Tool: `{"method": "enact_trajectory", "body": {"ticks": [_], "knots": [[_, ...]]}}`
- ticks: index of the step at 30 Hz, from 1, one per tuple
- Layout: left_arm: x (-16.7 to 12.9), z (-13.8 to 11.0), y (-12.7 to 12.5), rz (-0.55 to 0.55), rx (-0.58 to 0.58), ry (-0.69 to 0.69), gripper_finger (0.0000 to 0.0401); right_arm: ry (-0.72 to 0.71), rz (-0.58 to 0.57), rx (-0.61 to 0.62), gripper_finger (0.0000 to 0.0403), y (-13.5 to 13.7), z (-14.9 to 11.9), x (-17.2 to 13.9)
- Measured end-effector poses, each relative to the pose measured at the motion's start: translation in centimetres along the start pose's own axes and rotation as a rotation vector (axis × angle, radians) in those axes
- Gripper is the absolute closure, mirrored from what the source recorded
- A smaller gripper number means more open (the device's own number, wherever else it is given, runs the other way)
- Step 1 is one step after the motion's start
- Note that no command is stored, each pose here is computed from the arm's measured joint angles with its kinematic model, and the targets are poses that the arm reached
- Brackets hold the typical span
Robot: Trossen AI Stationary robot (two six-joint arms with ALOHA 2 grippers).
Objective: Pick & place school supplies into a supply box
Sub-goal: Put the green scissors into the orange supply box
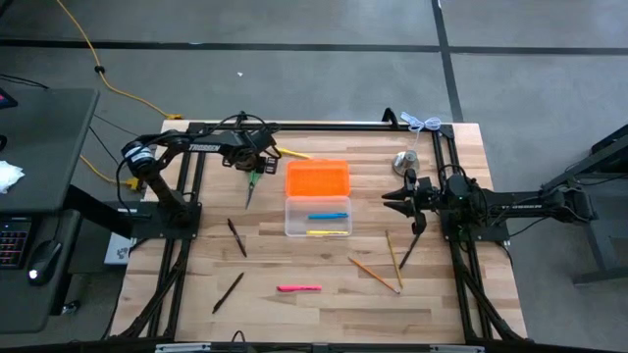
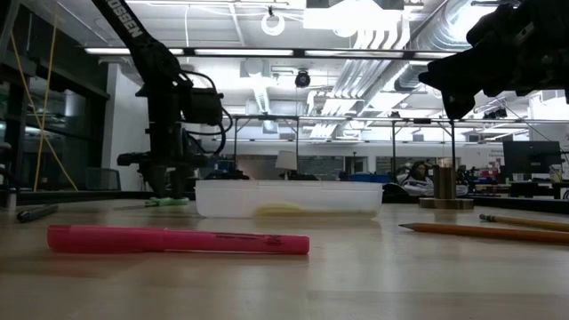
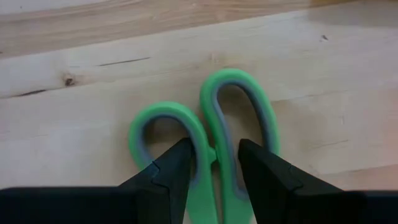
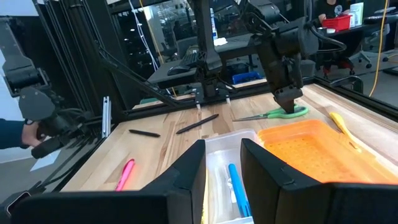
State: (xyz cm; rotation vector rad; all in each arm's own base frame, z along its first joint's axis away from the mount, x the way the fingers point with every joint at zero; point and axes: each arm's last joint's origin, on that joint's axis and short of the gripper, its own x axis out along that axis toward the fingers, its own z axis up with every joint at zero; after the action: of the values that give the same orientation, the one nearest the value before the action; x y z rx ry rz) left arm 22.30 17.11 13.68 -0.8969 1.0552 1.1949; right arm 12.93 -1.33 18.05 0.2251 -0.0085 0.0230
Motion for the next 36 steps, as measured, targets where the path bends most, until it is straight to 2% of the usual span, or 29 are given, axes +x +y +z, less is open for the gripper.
{"method": "enact_trajectory", "body": {"ticks": [10, 20, 36], "knots": [[0.17, -0.01, -0.04, 0.002, 0.0, -0.004, 0.0234, 0.0, 0.0, 0.0, 0.0324, 0.0, 0.0, 0.0], [0.21, -0.01, -0.04, 0.009, 0.001, -0.011, 0.0321, 0.0, 0.0, 0.0, 0.0324, 0.0, 0.0, 0.0], [-0.29, 0.04, 0.03, -0.004, 0.01, -0.024, 0.0315, 0.0, 0.0, 0.008, 0.0324, 0.0, -0.01, 0.0]]}}
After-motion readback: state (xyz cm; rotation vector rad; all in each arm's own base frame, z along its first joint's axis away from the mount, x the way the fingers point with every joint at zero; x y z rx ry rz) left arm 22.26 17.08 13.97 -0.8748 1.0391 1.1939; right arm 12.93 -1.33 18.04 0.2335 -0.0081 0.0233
